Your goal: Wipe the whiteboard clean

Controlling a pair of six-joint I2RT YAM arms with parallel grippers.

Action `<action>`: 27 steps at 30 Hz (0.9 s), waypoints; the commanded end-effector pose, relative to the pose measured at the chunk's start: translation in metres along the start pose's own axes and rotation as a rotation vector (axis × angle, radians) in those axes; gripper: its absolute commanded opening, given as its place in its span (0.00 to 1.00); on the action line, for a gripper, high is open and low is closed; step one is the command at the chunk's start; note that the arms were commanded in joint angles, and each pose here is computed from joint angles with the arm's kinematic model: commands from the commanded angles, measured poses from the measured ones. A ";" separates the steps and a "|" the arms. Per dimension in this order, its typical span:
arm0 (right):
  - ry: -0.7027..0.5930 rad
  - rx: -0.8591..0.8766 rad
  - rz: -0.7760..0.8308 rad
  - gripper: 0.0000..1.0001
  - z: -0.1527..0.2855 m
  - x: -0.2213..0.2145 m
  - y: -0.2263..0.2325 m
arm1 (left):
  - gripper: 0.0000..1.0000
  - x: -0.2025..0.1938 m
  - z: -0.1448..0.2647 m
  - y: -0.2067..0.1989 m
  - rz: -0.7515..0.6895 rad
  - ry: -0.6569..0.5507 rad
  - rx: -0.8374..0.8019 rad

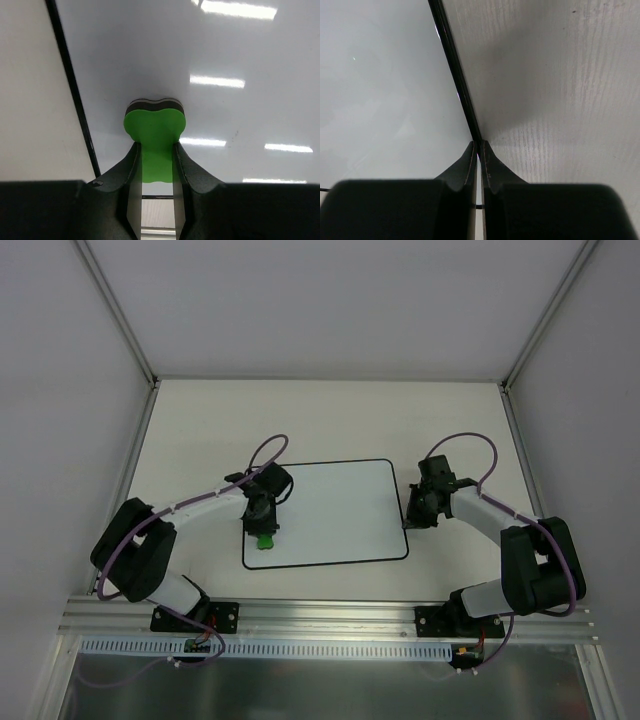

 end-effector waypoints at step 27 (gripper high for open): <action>0.039 -0.046 0.008 0.00 -0.005 -0.008 -0.009 | 0.00 -0.069 -0.007 0.048 0.059 0.225 0.266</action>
Point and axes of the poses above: each gripper's point midway between its finger pads, its own z axis back along the fingers, its own y axis along the line the jaws close on, x = y × z, the point moved 1 cm from there along z, back along the fingers, and after that the axes turned 5 degrees about z, right-handed, at the moved point
